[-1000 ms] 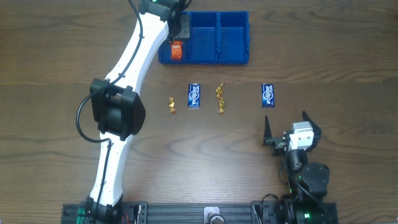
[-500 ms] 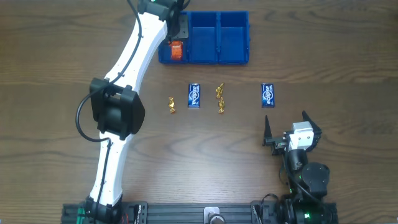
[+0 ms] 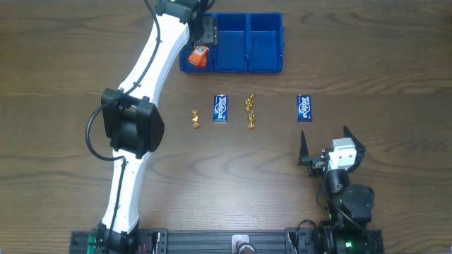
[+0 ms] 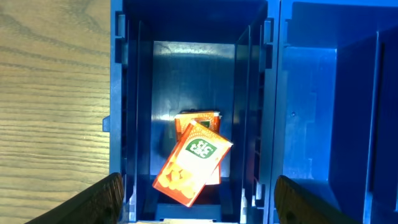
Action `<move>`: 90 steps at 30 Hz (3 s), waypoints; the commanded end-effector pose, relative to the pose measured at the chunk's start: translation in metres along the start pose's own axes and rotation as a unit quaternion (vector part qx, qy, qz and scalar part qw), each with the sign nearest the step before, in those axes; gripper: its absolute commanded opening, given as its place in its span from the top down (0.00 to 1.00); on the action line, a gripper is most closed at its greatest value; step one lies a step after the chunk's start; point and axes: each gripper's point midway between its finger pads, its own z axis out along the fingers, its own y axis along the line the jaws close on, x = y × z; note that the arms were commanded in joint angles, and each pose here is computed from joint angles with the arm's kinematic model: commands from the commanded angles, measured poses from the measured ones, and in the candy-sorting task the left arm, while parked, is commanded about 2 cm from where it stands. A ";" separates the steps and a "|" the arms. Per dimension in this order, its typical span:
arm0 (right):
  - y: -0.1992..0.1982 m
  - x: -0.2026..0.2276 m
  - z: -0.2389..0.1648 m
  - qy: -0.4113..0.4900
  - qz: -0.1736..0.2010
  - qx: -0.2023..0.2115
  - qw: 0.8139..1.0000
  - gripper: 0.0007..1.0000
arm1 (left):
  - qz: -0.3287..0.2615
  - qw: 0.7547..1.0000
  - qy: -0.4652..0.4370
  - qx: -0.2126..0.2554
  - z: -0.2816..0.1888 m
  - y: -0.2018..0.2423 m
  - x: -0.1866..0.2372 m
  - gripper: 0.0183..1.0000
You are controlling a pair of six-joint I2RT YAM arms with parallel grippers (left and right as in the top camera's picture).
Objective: Sort Candies Into Trays
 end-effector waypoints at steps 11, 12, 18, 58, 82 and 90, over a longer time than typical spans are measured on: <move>0.000 0.001 0.000 0.001 -0.006 0.001 1.000 0.00 | -0.013 0.995 -0.091 0.034 -0.088 -0.002 -0.038 0.00; 0.000 0.001 0.000 0.001 -0.006 0.001 1.000 0.00 | -0.016 0.993 -0.110 0.029 -0.106 0.004 -0.042 0.00; 0.000 0.001 0.000 0.001 -0.006 0.001 1.000 0.00 | -0.020 0.966 -0.253 0.042 -0.212 0.031 -0.038 0.00; 0.000 0.001 0.000 0.001 -0.006 0.001 1.000 0.00 | 0.025 0.825 -0.562 0.062 -0.210 0.157 0.228 0.00; 0.000 0.001 0.000 0.001 -0.006 0.001 1.000 0.00 | 0.031 0.877 -0.473 0.080 -0.156 0.152 0.255 0.00; 0.000 0.001 0.000 0.001 -0.006 0.001 1.000 0.00 | 0.031 0.877 -0.473 0.080 -0.156 0.152 0.255 0.00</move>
